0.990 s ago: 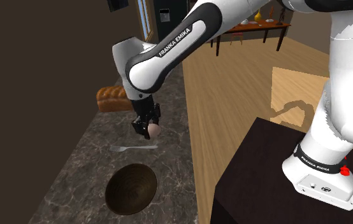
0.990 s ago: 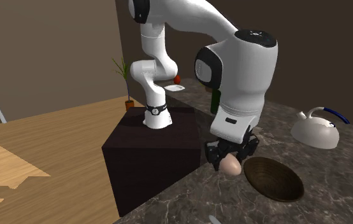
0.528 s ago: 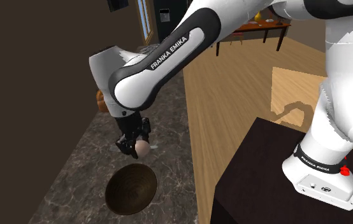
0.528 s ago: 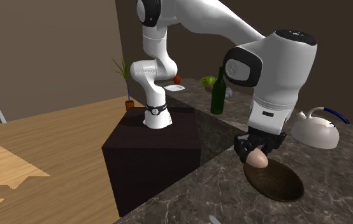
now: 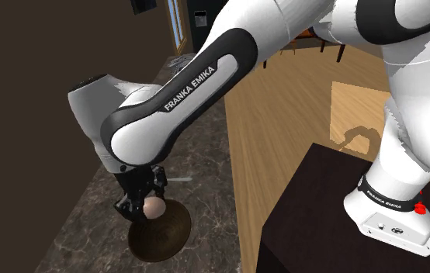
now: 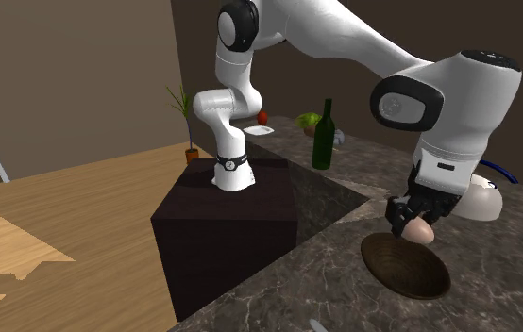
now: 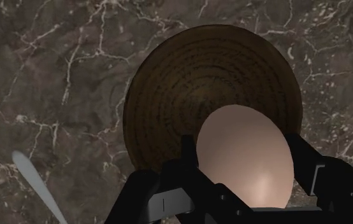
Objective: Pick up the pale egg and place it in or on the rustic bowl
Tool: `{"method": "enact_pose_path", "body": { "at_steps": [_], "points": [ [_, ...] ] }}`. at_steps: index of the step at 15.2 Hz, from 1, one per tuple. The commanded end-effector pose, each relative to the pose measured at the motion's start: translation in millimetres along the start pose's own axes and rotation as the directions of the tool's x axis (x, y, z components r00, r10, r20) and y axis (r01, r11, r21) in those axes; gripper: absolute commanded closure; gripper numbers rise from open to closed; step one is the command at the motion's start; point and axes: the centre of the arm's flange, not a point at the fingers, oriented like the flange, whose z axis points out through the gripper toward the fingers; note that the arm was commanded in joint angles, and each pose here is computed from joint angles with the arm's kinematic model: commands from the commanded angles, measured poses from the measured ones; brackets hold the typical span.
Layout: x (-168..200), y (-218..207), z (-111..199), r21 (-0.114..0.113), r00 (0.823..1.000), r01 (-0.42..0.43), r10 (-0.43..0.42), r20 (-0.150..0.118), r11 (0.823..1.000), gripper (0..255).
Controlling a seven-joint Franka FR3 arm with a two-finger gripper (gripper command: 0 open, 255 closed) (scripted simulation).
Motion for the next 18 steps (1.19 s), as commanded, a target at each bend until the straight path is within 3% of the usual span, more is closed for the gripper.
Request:
{"method": "enact_pose_path", "body": {
  "at_steps": [1, 11, 18],
  "points": [
    [2, -3, 10, 0.0, 1.0, -0.001, 0.001, 0.0, 1.0, 255],
    [9, 0, 62, 0.0, 1.0, -0.001, 0.001, 0.0, 1.0, 255],
    [9, 0, 62, 0.0, 1.0, -0.001, 0.001, 0.0, 1.0, 255]
  ]
}}
